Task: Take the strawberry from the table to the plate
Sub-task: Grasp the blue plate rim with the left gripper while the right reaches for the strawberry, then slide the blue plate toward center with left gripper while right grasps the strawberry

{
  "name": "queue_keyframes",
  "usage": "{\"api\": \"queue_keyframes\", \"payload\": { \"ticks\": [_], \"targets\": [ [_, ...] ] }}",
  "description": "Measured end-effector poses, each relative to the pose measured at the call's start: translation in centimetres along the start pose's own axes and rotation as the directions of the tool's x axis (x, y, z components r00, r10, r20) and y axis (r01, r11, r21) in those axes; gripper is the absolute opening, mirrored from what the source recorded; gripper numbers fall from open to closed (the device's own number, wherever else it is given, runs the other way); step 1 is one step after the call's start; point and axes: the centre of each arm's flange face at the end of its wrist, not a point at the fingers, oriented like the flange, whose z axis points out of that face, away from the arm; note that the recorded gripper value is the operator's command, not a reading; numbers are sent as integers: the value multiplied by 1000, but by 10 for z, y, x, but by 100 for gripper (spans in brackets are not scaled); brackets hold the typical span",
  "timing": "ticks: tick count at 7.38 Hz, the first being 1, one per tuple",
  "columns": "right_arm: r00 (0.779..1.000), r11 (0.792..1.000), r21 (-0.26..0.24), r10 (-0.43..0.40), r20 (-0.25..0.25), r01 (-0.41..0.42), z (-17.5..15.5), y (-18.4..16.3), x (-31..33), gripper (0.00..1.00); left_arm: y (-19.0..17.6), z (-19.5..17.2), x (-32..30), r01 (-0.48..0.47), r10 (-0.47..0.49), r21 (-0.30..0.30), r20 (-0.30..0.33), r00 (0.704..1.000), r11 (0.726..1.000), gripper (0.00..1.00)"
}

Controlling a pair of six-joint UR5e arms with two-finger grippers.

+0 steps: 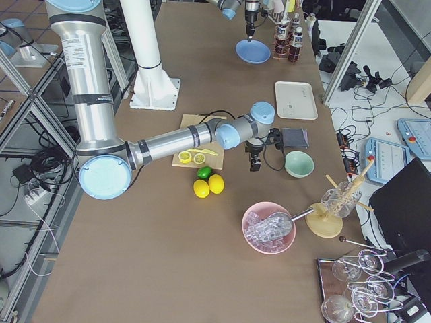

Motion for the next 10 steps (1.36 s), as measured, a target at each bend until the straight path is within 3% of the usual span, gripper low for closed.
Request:
{"api": "queue_keyframes", "payload": {
  "ticks": [2,5,8,9,10],
  "targets": [
    [1000,1000,-16,-2,13,2,30,-12,-47,96,41,23,56,31,-31,20,-22,999,999,0],
    [1000,1000,-12,-17,-24,17,67,-37,-108,91,113,78,117,27,-25,53,-37,999,998,0],
    [999,999,6,-33,-11,33,103,-50,-127,89,167,114,156,31,-29,47,-58,998,998,0],
    [999,999,7,-36,-11,37,109,-51,-128,85,178,122,166,36,-33,40,-65,997,999,0],
    [999,999,8,-36,-12,36,112,-51,-130,73,187,128,174,38,-36,39,-70,997,998,0]
  ]
}}
